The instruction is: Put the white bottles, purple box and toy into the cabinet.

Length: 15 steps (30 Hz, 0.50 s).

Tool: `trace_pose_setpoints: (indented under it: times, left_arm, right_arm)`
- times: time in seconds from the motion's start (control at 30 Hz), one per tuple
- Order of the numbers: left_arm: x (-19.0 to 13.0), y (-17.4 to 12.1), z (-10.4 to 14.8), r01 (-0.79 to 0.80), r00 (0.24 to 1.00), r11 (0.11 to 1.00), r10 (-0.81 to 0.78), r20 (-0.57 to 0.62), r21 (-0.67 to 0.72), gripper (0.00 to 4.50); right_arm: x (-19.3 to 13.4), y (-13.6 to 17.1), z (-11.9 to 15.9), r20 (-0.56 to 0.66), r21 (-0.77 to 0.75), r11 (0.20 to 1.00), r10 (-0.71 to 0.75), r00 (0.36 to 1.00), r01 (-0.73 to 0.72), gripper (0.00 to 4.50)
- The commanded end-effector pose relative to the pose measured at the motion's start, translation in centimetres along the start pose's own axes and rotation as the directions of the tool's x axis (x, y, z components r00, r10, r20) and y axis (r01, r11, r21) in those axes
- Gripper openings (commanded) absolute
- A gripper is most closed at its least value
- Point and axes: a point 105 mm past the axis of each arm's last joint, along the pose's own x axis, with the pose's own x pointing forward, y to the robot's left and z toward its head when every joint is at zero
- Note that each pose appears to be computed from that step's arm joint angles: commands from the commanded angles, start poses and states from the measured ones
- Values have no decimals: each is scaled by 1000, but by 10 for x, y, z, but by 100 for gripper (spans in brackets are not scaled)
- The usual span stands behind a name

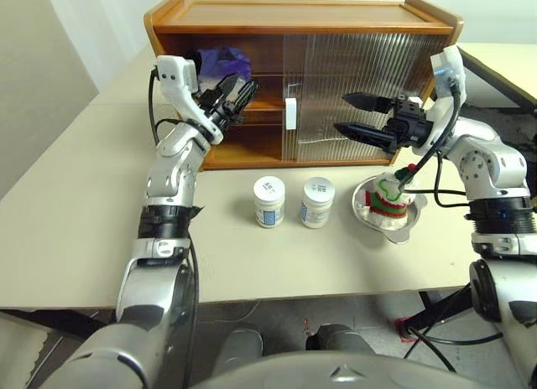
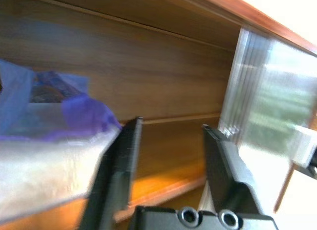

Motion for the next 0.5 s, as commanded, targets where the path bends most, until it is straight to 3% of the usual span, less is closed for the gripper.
trace_pose_setpoints:
  times: [0.03,0.1,0.27,0.5]
  left_arm:
    - [-22,-6,-1,85,996,996,-85,-24,21,384]
    - [-39,-4,-6,109,993,994,-108,-52,19,448]
    - [-80,-2,-22,179,974,983,-170,-148,46,448]
    - [-132,-15,-34,289,930,956,-292,-221,-51,448]
  right_arm:
    - [2,0,2,-11,-5,1000,12,1000,-12,450]
    - [3,0,1,-12,-5,1000,14,1000,-14,450]
    - [3,0,1,-14,-4,1000,20,1000,-20,450]
    - [2,0,3,-15,-8,1000,21,1000,-21,450]
